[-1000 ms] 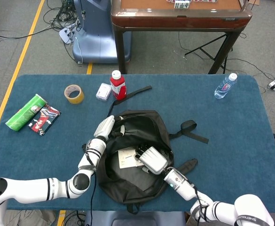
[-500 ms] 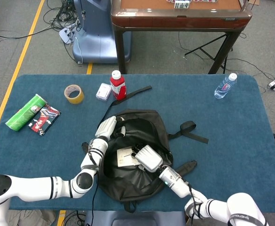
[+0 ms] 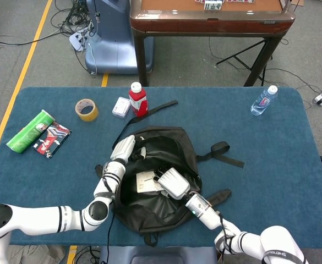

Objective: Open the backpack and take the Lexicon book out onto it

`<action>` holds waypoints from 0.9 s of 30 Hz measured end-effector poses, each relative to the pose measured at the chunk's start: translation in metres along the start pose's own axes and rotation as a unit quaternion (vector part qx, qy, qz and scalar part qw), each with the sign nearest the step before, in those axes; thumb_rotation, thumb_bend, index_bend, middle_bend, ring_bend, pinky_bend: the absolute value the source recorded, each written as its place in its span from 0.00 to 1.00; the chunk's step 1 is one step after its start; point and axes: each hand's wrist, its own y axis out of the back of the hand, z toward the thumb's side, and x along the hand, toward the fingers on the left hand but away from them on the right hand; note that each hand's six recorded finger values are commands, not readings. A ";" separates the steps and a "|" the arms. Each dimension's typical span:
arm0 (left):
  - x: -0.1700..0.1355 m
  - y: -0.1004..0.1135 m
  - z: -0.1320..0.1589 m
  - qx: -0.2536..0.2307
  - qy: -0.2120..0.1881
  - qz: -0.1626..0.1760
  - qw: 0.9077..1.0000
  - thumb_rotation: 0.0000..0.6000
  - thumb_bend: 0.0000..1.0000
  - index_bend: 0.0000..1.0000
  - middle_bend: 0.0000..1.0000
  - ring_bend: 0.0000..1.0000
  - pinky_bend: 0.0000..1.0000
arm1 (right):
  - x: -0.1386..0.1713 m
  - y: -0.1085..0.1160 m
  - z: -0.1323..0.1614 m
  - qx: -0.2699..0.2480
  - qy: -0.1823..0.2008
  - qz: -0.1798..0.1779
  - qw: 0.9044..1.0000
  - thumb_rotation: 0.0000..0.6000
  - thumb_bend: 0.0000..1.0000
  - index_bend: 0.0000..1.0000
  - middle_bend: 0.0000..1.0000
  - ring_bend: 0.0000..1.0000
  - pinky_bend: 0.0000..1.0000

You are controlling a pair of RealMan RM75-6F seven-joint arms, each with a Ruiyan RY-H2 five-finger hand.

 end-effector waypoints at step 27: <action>0.000 0.016 -0.010 -0.017 0.009 0.005 1.000 1.00 0.62 0.69 0.65 0.56 0.45 | -0.012 0.019 -0.003 0.032 -0.001 -0.046 0.998 1.00 0.56 0.56 0.46 0.34 0.37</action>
